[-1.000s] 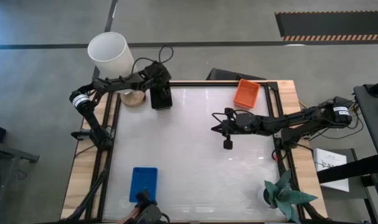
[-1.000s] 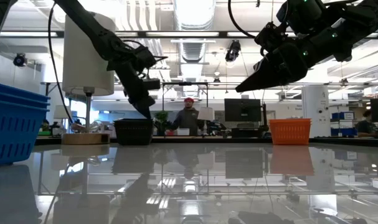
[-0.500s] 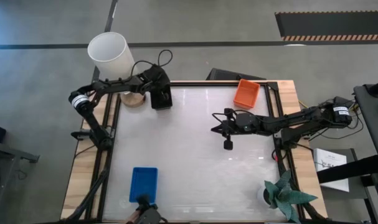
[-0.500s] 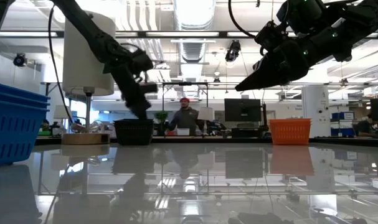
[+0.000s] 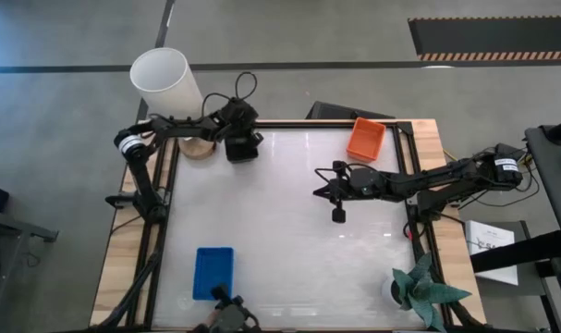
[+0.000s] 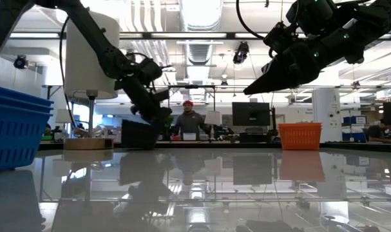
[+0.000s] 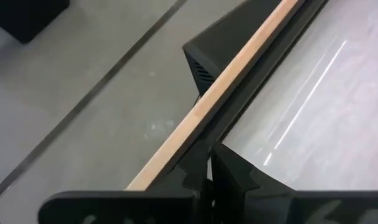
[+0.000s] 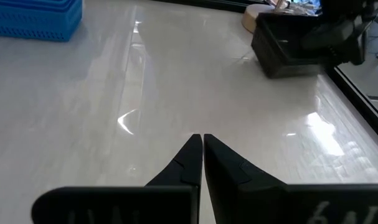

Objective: Stack baskets by color
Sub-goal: Stack the bottom black bin on top of the top black bin

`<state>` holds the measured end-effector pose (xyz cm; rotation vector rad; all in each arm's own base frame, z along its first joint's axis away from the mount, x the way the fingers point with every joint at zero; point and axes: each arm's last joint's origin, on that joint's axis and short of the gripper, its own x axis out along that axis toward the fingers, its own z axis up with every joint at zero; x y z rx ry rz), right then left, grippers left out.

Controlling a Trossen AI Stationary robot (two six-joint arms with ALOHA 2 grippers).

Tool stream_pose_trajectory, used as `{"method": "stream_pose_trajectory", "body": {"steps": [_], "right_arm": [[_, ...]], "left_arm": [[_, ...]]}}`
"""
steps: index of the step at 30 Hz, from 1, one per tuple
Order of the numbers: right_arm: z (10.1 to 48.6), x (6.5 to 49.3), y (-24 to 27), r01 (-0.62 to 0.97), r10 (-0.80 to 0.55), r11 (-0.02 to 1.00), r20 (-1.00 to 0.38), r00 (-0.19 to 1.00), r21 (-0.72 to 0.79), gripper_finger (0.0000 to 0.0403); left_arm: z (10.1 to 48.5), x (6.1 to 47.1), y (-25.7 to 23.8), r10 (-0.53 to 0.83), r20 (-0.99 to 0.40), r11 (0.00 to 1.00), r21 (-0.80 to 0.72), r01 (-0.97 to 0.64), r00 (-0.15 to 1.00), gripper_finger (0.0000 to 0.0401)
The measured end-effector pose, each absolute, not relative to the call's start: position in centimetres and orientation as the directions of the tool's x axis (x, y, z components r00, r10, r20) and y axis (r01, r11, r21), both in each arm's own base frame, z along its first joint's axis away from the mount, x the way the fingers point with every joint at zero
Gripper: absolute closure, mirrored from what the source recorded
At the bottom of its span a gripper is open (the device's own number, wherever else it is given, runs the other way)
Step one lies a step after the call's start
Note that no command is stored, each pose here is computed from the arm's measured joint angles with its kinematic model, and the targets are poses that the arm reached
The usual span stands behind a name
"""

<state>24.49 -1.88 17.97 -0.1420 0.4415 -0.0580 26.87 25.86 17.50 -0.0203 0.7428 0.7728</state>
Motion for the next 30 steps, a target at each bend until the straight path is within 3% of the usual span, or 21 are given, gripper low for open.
{"method": "stream_pose_trajectory", "body": {"steps": [6, 16, 23, 30], "right_arm": [[18.0, 24.5, -1.9, 0.025, -0.087, 0.988, -0.423, 0.902, -0.150, 0.0394], [18.0, 24.5, -1.9, 0.025, -0.087, 0.988, -0.422, 0.902, -0.150, 0.0394], [18.0, 24.5, -1.9, 0.026, -0.088, 0.988, -0.422, 0.902, -0.150, 0.0394], [18.0, 24.5, -1.9, 0.026, -0.088, 0.988, -0.422, 0.902, -0.150, 0.0394]], "left_arm": [[16.4, 27.1, 25.8, 0.613, -0.644, 0.734, 0.248, -0.633, 0.458, 0.0396], [20.3, 26.2, 24.4, 0.624, -0.606, 0.737, 0.249, -0.628, 0.493, 0.0396], [21.3, 25.5, 21.5, 0.525, -0.739, 0.704, 0.099, -0.703, 0.422, 0.0396], [22.6, 25.6, 19.1, 0.539, -0.762, 0.668, 0.127, -0.733, 0.359, 0.0396]]}}
